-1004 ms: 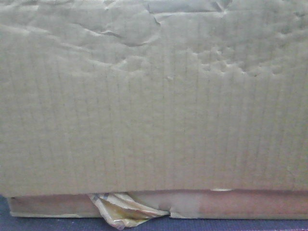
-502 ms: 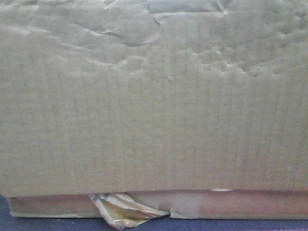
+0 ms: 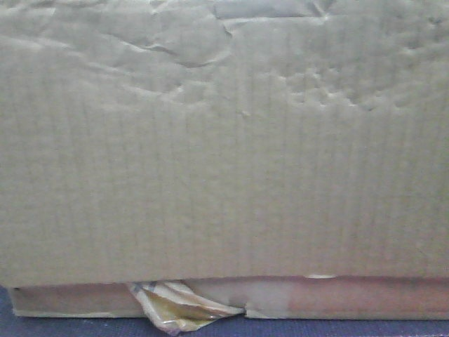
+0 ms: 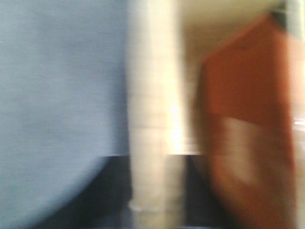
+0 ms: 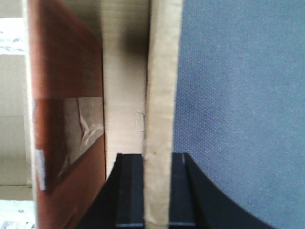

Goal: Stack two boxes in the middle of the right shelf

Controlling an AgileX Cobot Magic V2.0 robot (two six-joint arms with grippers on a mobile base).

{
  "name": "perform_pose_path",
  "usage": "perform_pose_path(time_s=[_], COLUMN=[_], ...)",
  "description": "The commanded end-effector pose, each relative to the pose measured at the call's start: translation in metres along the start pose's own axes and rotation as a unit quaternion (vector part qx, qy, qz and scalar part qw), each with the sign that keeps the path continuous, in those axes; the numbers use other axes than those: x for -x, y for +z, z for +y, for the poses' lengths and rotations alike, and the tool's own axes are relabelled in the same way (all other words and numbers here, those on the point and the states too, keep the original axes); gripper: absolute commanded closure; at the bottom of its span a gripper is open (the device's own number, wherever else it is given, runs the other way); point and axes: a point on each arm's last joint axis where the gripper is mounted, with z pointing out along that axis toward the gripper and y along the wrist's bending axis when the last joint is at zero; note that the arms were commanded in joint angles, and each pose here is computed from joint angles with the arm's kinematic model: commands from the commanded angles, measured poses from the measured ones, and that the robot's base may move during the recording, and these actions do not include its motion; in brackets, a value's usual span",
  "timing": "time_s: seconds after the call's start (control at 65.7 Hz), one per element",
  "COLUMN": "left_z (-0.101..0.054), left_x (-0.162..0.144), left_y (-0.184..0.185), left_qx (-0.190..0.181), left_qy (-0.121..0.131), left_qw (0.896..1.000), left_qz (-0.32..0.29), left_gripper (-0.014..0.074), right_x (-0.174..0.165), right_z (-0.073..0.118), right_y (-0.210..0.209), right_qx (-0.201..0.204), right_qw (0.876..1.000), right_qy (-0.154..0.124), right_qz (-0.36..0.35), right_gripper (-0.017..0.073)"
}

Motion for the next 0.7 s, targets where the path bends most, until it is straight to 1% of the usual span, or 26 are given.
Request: perform_pose_path(time_s=[0.0, 0.061, 0.091, 0.167, 0.259, 0.32, 0.365, 0.441, 0.578, 0.685], left_z=[0.002, 0.003, 0.004, 0.008, 0.016, 0.023, 0.027, 0.033, 0.037, 0.038], left_x=[0.000, 0.001, 0.002, 0.003, 0.004, 0.007, 0.009, 0.017, 0.027, 0.036], left_y=[-0.002, -0.003, -0.003, -0.009, -0.020, -0.032, -0.041, -0.062, -0.097, -0.120], left_qx=[0.006, 0.010, 0.014, 0.025, 0.046, 0.059, 0.066, 0.074, 0.057, 0.036], left_qy=[0.005, 0.006, 0.006, -0.006, -0.025, -0.035, -0.041, -0.042, -0.054, -0.062], left_qw=[1.000, 1.000, 1.000, 0.999, 0.997, 0.993, 0.990, 0.982, 0.969, 0.956], left_qz=[-0.003, -0.007, -0.011, -0.026, -0.057, -0.096, -0.119, -0.169, -0.233, -0.284], left_gripper=[0.0704, 0.0704, 0.0704, 0.0704, 0.0704, 0.0704, 0.0704, 0.0704, 0.0704, 0.0704], right_x=[0.001, 0.001, 0.002, 0.003, 0.003, 0.006, 0.010, 0.015, 0.026, 0.034], right_z=[-0.002, -0.003, -0.004, -0.003, -0.001, 0.005, 0.007, 0.010, 0.012, 0.011], right_y=[0.000, -0.002, -0.006, -0.017, -0.033, -0.046, -0.052, -0.063, -0.082, -0.098], right_qx=[-0.012, -0.025, -0.036, -0.064, -0.087, -0.066, -0.052, -0.035, -0.019, -0.021], right_qw=[1.000, 0.999, 0.999, 0.996, 0.991, 0.986, 0.983, 0.977, 0.964, 0.948], right_qy=[-0.010, -0.014, -0.007, -0.004, -0.022, -0.033, -0.032, -0.027, -0.026, -0.020], right_qz=[-0.007, -0.016, -0.028, -0.062, -0.103, -0.150, -0.175, -0.207, -0.265, -0.318], right_gripper=[0.0712, 0.0712, 0.0712, 0.0712, 0.0712, 0.0712, 0.0712, 0.0712, 0.0712, 0.0712])
